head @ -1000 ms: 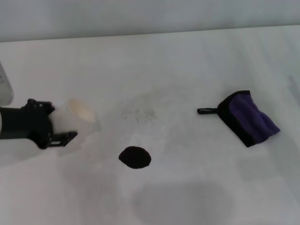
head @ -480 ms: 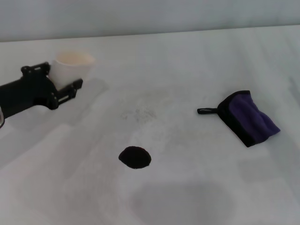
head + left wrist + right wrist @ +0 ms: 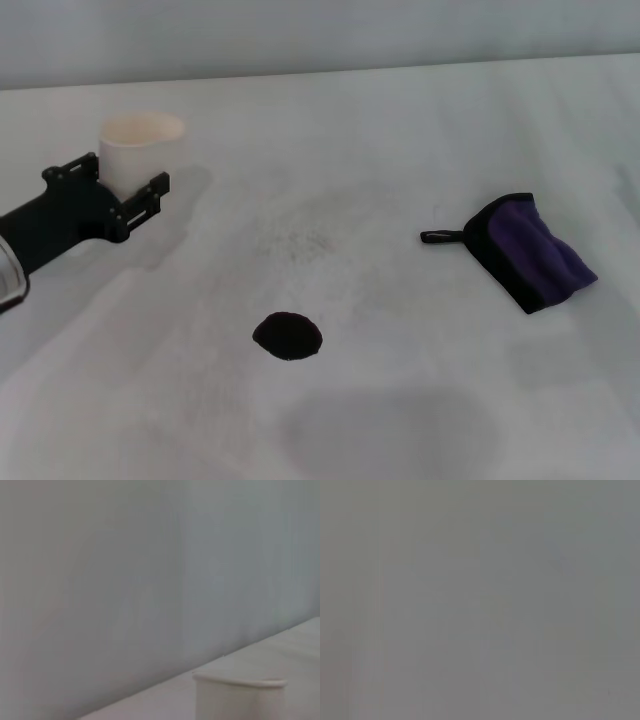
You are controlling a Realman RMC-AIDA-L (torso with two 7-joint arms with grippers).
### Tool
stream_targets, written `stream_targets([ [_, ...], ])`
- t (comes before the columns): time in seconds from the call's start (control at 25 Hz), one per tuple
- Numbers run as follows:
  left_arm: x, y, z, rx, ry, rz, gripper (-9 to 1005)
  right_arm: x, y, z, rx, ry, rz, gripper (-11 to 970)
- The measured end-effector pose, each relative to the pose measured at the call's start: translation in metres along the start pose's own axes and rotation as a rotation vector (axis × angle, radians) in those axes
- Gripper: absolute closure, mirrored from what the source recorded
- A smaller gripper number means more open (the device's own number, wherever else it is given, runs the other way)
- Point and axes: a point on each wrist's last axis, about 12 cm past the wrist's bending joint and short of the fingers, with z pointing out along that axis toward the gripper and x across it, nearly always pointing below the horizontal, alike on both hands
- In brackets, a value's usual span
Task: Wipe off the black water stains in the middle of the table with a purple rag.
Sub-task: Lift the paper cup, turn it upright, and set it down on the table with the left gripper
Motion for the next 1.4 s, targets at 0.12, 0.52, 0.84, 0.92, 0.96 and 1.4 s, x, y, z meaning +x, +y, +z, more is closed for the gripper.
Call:
stream_targets([
  [0.12,0.010,-0.003,-0.001,-0.009,0.030,-0.012,422,0.000,0.000,0.001,-0.001,-0.001,-0.002,84],
  [0.52,0.033,-0.019,-0.002,0.013,0.086,0.003,424,0.000,0.000,0.001,-0.002,0.001,-0.002,83],
  [0.84,0.044,-0.023,-0.008,0.002,0.100,0.038,423,0.001,0.001,0.004,-0.003,0.006,-0.004,83],
  [0.92,0.046,-0.024,-0.010,-0.001,0.101,0.042,423,0.001,0.001,0.005,-0.004,0.005,-0.004,83],
  [0.96,0.047,-0.025,-0.010,-0.002,0.104,0.042,423,0.001,0.001,0.005,-0.004,0.005,-0.004,83],
  [1.4,0.058,-0.031,-0.019,-0.002,0.111,0.052,411,0.002,0.001,0.009,-0.006,0.010,-0.005,84],
])
